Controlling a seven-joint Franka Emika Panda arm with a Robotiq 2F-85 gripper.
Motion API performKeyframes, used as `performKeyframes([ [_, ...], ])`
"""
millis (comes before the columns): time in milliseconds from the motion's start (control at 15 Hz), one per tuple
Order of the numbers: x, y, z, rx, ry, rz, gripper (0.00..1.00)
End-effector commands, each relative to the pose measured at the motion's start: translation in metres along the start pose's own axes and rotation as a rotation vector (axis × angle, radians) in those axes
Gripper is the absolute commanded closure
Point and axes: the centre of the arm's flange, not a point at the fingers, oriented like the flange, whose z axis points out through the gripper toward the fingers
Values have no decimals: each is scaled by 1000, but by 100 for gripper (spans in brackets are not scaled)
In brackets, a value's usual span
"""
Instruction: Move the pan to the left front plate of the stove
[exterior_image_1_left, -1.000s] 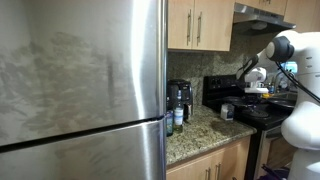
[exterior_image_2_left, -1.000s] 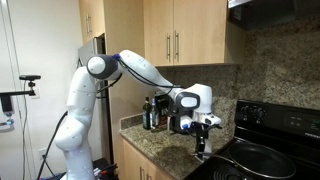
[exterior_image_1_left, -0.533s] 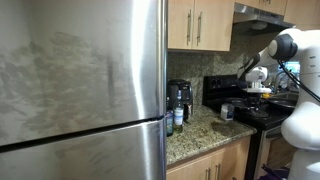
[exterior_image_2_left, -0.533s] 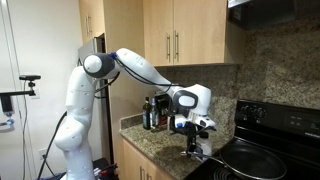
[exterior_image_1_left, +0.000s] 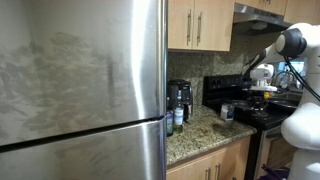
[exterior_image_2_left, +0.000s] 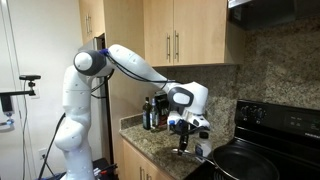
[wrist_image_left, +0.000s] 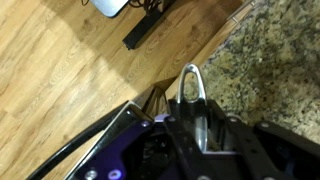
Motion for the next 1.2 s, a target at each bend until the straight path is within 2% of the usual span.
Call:
performKeyframes([
  [0,-51,33,-7,87,-48,36,95],
  [267,-64,48,2,124,-80,83,95],
  [600,-63,40,15,189,-97,125,95],
  [800,-61,40,10,234,-66,181,95],
  [1133,-35,64,8,215,-26,328,95],
])
